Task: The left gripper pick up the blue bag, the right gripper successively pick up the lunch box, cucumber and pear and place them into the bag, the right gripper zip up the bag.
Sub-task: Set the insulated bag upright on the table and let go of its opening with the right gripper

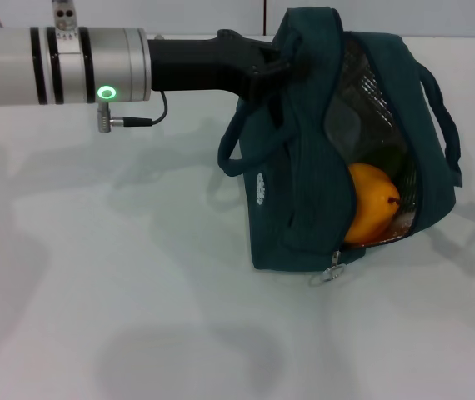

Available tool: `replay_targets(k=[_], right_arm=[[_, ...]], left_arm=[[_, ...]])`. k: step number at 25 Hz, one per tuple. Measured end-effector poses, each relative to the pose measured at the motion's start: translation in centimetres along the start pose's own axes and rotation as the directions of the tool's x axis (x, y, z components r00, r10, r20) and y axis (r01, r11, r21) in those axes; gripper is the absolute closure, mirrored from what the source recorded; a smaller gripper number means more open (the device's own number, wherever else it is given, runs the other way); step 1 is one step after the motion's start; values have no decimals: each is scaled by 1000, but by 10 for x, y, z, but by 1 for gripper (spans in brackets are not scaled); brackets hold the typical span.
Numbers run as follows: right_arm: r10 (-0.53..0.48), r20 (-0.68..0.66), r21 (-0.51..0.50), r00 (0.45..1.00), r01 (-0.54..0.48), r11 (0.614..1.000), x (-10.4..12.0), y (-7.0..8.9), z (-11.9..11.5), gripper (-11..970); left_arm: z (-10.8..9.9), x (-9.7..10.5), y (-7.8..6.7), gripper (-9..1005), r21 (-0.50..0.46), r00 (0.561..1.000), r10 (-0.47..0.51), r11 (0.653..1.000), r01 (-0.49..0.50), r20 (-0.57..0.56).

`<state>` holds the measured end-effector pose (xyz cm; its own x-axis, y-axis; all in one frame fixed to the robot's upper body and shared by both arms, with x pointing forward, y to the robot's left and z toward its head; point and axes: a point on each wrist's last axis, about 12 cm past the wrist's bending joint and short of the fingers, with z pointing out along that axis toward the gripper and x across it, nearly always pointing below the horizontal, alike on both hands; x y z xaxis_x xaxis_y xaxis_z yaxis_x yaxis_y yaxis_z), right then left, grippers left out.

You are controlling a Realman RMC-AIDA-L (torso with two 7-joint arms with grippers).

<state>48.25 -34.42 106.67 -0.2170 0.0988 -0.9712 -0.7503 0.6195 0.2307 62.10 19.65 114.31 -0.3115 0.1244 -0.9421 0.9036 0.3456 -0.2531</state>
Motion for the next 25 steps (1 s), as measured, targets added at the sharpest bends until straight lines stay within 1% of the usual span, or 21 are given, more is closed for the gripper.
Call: replay_targets(k=[1,2,7,11,13,16,21,25], right_arm=[[-4,-16,-7,1000,4,1000,1,-1,8,419],[-5,-19,-9,1000,5,1000,1,-1,9,420],[-47,-59,-31,997,45,998,-4,-5,34,424],[-89,-102,-56,991,84,995,-7,-6,47,428],[-112,-128,-86,986,101,991,-7,-4,52,429],[-149,-150,-130,977,130,983,-9,-1,56,432],[-171,-152,-138,974,150,979,-11,0,53,437],[-200,-156,-184,967,170,968,-10,5,56,440]], left_arm=[[0,0,0,921,1,1000,2,1000,-2,0],[1,0,0,921,2,1000,2,1000,-2,0],[1,0,0,920,3,1000,3,1000,-3,0],[1,0,0,920,3,1000,3,1000,-3,0],[1,0,0,920,3,1000,3,1000,-3,0],[1,0,0,920,2,1000,2,1000,-2,1],[-1,2,0,920,-2,1000,-3,1000,3,2],[0,1,0,920,0,1000,0,1000,0,2]])
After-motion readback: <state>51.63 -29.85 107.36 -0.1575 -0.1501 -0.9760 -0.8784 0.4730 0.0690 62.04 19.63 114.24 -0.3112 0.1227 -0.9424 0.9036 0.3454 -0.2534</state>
